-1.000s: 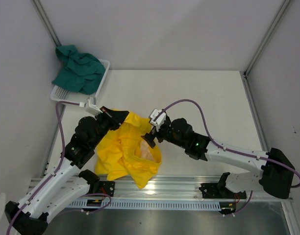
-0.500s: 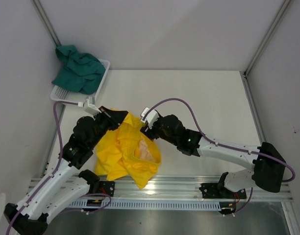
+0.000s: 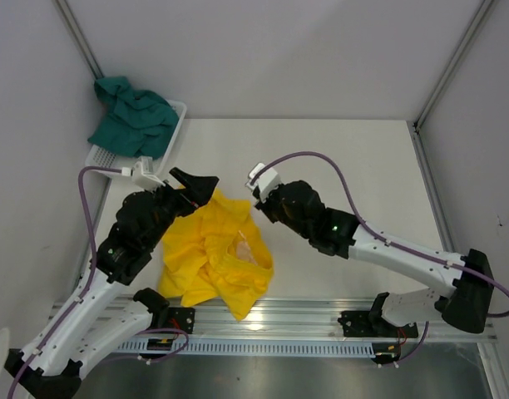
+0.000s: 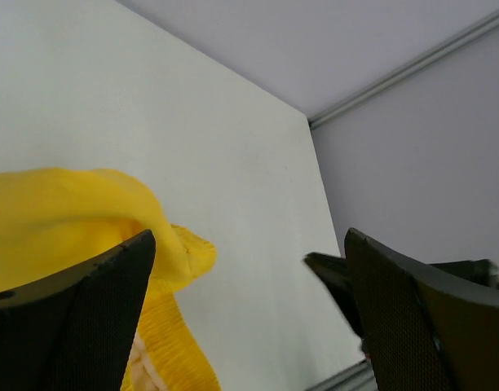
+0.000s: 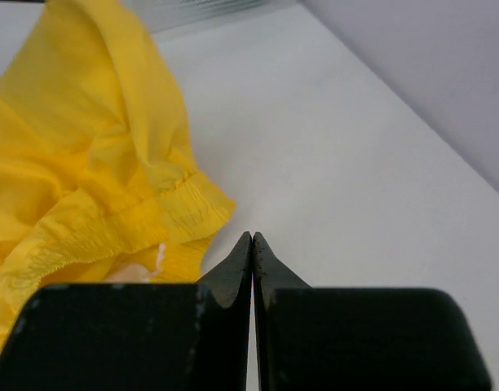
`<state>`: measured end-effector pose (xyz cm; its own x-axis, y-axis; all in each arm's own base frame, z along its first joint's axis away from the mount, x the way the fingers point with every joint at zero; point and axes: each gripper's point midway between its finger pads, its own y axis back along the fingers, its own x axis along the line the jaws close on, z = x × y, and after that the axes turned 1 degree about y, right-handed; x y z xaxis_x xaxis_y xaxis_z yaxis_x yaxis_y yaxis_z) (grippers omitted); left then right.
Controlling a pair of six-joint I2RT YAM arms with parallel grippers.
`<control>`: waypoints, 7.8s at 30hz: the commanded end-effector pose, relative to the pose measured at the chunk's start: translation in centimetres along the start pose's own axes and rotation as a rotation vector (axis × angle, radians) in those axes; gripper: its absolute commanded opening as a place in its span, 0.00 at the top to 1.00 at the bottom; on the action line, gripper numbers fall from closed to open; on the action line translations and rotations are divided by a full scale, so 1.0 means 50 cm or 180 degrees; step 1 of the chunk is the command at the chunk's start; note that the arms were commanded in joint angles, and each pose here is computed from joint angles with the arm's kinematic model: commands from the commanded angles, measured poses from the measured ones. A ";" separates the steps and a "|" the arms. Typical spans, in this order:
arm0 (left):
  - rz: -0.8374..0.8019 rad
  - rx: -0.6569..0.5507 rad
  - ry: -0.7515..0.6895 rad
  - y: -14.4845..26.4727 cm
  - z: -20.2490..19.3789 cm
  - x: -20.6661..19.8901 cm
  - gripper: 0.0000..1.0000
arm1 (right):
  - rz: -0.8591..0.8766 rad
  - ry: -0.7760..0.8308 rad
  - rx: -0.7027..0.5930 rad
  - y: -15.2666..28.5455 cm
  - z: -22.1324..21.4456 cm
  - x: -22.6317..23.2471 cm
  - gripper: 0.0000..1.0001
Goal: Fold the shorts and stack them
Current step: Flatten the shorts out
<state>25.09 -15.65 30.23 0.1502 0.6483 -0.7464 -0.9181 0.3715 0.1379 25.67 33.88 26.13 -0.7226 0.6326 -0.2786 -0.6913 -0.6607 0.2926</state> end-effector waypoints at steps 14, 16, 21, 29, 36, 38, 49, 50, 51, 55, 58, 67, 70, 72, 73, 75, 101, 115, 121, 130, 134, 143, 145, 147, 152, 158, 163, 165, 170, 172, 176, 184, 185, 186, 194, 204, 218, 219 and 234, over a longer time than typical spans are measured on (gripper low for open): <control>0.0208 -0.0085 -0.0275 -0.018 0.036 0.008 0.01 | -0.0015 -0.0781 -0.0143 0.078 0.039 -0.115 0.51; 0.0281 -0.0056 -0.0312 -0.023 0.032 0.021 0.01 | 0.0461 -0.1064 -0.0082 0.051 0.028 -0.089 0.50; 0.0467 -0.0071 -0.0384 -0.019 0.034 0.054 0.01 | 0.0903 -0.1791 0.0266 -0.045 -0.052 -0.066 0.51; 0.0505 -0.0152 -0.0442 0.002 0.041 0.071 0.01 | 0.1241 -0.2914 0.0328 -0.193 -0.127 -0.053 0.46; 0.0644 -0.0011 -0.0610 0.001 0.016 0.105 0.01 | 0.1050 -0.3582 0.0419 -0.284 -0.195 -0.057 0.32; 0.0658 0.0006 -0.0637 0.001 0.011 0.111 0.01 | 0.1013 -0.3719 0.0401 -0.304 -0.213 -0.058 0.32; 0.0669 0.0108 -0.0823 -0.007 0.001 0.120 0.01 | 0.0881 -0.4092 0.0249 -0.397 -0.258 -0.086 0.33; 0.0641 0.0121 -0.0825 -0.009 -0.001 0.117 0.01 | 0.0905 -0.4105 0.0208 -0.404 -0.253 -0.090 0.34; 0.0612 0.0156 -0.0839 -0.012 -0.005 0.113 0.01 | 0.0904 -0.4168 0.0171 -0.408 -0.251 -0.096 0.34; 0.0548 0.0355 -0.0943 -0.028 -0.035 0.109 0.01 | 0.1030 -0.4286 0.0013 -0.438 -0.250 -0.110 0.43; 0.0601 0.0535 -0.1114 -0.044 -0.067 0.116 0.03 | 0.1119 -0.4320 -0.0150 -0.443 -0.238 -0.126 0.66; 0.0551 0.1158 -0.2123 -0.065 -0.223 0.046 0.07 | 0.0930 -0.4002 -0.0075 -0.441 -0.233 -0.164 1.00; 0.0574 0.1318 -0.2354 -0.074 -0.277 0.038 0.08 | 0.0882 -0.3890 -0.0095 -0.429 -0.224 -0.172 1.00; 0.0647 0.1373 -0.2487 -0.083 -0.310 0.045 0.09 | 0.0846 -0.3870 -0.0105 -0.421 -0.225 -0.179 1.00; 0.0633 0.1402 -0.2525 -0.083 -0.326 0.042 0.09 | 0.0830 -0.3869 -0.0105 -0.419 -0.225 -0.182 1.00; 0.0707 0.1484 -0.2589 -0.090 -0.357 0.057 0.11 | 0.0791 -0.3867 -0.0098 -0.413 -0.228 -0.185 1.00; 0.0963 0.2123 -0.3025 -0.124 -0.525 0.050 0.32 | 0.0732 -0.3740 -0.0089 -0.396 -0.231 -0.198 1.00; 0.0599 0.2783 -0.3170 -0.052 -0.598 0.060 0.47 | 0.0726 -0.3745 -0.0060 -0.393 -0.238 -0.204 1.00; 0.0346 0.3119 -0.3104 -0.030 -0.644 0.066 0.46 | 0.0694 -0.3739 -0.0058 -0.388 -0.237 -0.213 1.00; 0.0365 0.3165 -0.3118 -0.022 -0.646 0.060 0.44 | 0.0674 -0.3738 -0.0061 -0.384 -0.237 -0.222 1.00; 0.0510 0.3245 -0.3240 -0.031 -0.669 0.091 0.47 | 0.0667 -0.3737 -0.0073 -0.381 -0.233 -0.226 1.00; 0.0811 0.3201 -0.3393 -0.036 -0.677 0.153 1.00 | 0.0283 -0.3833 0.0144 -0.367 -0.256 -0.265 1.00; 0.0732 0.3145 -0.3417 -0.037 -0.662 0.137 1.00 | 0.0028 -0.3938 0.0478 -0.354 -0.290 -0.271 1.00; 0.0549 0.2971 -0.3368 -0.036 -0.620 0.087 1.00 | -0.0248 -0.3972 0.0527 -0.338 -0.271 -0.314 1.00; -0.0340 0.2582 -0.3281 -0.002 -0.496 -0.070 1.00 | -0.0944 -0.4085 0.0874 -0.228 -0.230 -0.381 1.00; -0.1153 0.2100 -0.3412 0.076 -0.318 -0.205 1.00 | -0.2444 -0.4349 0.0794 -0.007 -0.076 -0.512 1.00; -0.1924 0.1641 -0.3411 0.144 -0.208 -0.308 1.00 | -0.2618 -0.4608 0.0113 0.173 0.097 -0.548 1.00; -0.2105 0.1338 -0.3459 0.160 -0.158 -0.342 1.00 | -0.2575 -0.4674 -0.0209 0.228 0.144 -0.548 1.00; -0.2563 0.0626 -0.3506 0.225 -0.042 -0.394 1.00 | -0.2466 -0.4748 -0.0908 0.415 0.224 -0.511 1.00; -0.2710 0.0457 -0.3497 0.247 -0.013 -0.410 1.00 | -0.2343 -0.4734 -0.1070 0.456 0.244 -0.496 1.00; -0.3192 0.0326 -0.3357 0.322 0.043 -0.466 1.00 | -0.2071 -0.4742 -0.1374 0.545 0.280 -0.457 1.00; -0.2925 -0.0371 -0.3337 0.341 0.213 -0.553 1.00 | -0.1465 -0.4515 -0.2151 0.606 0.395 -0.450 1.00; -0.2858 -0.0416 -0.3361 0.331 0.216 -0.555 1.00 | -0.1446 -0.4500 -0.2173 0.596 0.397 -0.454 1.00; -0.2778 -0.0356 -0.3507 0.304 0.191 -0.548 1.00 | -0.1378 -0.4470 -0.2293 0.591 0.413 -0.462 1.00; -0.2272 -0.0142 -0.4179 0.158 0.067 -0.472 1.00 | -0.1410 -0.4530 -0.2316 0.504 0.365 -0.484 1.00; -0.2597 -0.0316 -0.3770 0.225 0.148 -0.512 1.00 | -0.1261 -0.4422 -0.2763 0.563 0.408 -0.483 1.00; -0.3710 -0.0155 -0.2988 0.364 0.145 -0.595 1.00 | -0.1258 -0.4596 -0.2962 0.734 0.415 -0.425 1.00; -0.3718 -0.0138 -0.2976 0.363 0.142 -0.595 1.00 | -0.1291 -0.4582 -0.2955 0.735 0.413 -0.426 1.00; -0.2204 0.0187 -0.2517 -0.041 0.030 -0.344 1.00 | -0.2089 -0.4609 -0.1842 0.342 0.232 -0.558 1.00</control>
<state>20.83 -26.27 45.43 0.8635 0.4951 0.0957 -0.4943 0.8686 -0.0338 28.88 8.99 52.02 -0.0035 0.4368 0.8996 -0.9986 -0.0487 0.0198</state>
